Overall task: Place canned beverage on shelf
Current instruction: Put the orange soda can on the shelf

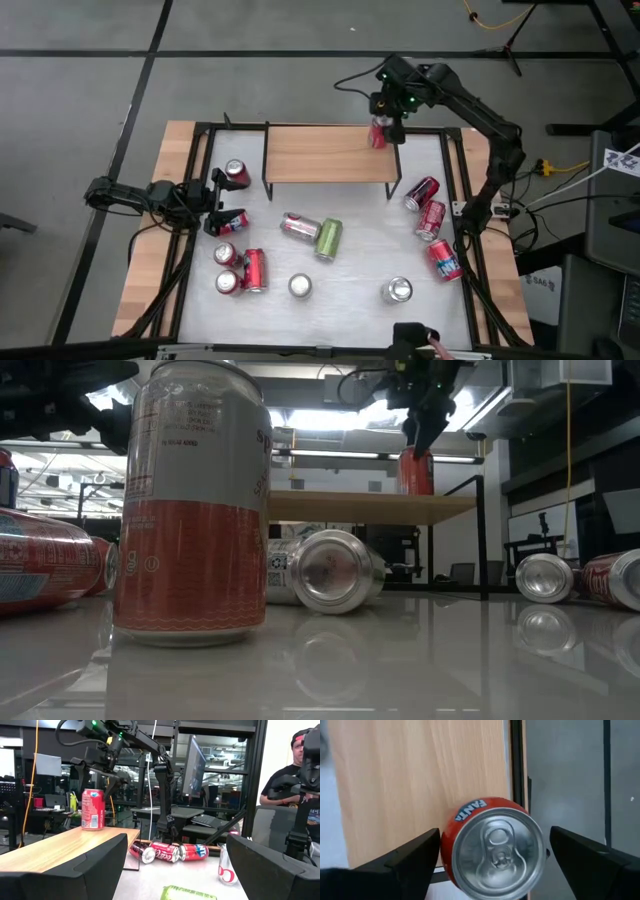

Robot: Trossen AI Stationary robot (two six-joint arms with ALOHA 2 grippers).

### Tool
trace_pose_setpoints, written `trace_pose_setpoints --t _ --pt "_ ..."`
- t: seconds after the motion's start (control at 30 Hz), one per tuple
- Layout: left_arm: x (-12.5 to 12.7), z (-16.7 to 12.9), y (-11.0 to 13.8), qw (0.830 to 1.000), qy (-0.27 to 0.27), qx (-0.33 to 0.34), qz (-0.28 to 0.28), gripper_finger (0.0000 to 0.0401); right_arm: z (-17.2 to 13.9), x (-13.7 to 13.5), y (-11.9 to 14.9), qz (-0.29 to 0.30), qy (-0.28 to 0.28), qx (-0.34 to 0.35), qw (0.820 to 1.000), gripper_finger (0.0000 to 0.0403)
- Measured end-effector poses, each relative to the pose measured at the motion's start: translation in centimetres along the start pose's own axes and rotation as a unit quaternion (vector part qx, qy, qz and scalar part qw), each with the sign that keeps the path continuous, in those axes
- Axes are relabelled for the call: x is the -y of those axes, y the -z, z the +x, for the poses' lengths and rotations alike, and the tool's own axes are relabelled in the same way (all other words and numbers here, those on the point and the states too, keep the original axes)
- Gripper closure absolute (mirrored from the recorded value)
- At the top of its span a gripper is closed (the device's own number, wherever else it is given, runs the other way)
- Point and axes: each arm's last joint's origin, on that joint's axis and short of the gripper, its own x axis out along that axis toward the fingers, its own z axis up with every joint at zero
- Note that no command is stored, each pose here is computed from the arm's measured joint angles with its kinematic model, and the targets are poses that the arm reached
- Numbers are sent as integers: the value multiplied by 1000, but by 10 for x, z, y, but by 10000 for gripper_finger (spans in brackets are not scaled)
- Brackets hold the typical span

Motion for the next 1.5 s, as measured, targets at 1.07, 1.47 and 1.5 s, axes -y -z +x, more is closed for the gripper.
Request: trace_pose_setpoints --t 1.07,1.47,1.5 --pt "0 0 0 1000 0 0 1 65 1 -17 -17 317 107 -10 942 120" --pt "0 0 0 1000 0 0 1 65 1 -16 -15 410 139 -10 901 120" --pt "0 0 0 1000 0 0 1 65 1 -16 -15 416 139 -9 899 120"
